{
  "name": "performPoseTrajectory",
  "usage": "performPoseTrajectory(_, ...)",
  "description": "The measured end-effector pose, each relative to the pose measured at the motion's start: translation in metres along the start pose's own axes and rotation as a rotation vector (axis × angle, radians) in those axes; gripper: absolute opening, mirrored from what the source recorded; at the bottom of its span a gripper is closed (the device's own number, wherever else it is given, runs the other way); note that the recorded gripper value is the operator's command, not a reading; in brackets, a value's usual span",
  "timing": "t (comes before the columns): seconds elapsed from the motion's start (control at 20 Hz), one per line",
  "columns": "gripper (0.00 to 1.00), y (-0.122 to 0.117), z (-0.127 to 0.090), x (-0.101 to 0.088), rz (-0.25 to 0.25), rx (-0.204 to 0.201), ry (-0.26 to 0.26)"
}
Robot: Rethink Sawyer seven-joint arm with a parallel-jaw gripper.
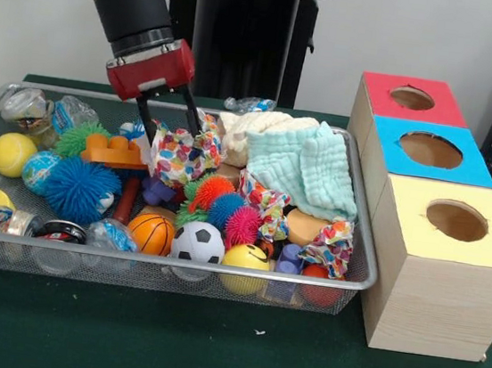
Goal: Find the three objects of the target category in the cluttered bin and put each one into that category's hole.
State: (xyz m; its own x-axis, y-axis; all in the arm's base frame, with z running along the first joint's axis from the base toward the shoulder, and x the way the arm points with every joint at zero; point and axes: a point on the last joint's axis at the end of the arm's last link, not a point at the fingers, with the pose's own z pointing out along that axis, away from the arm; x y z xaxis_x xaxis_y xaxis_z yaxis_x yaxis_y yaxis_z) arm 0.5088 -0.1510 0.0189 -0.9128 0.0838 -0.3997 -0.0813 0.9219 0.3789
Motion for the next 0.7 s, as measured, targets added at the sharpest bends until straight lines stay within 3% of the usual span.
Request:
performPoseTrajectory(0.35,1.00,0.006,-0.007,-0.015,-0.105,0.047,-0.006)
performPoseTrajectory(0.7,1.00,0.007,-0.015,-0.028,-0.140,0.069,-0.020)
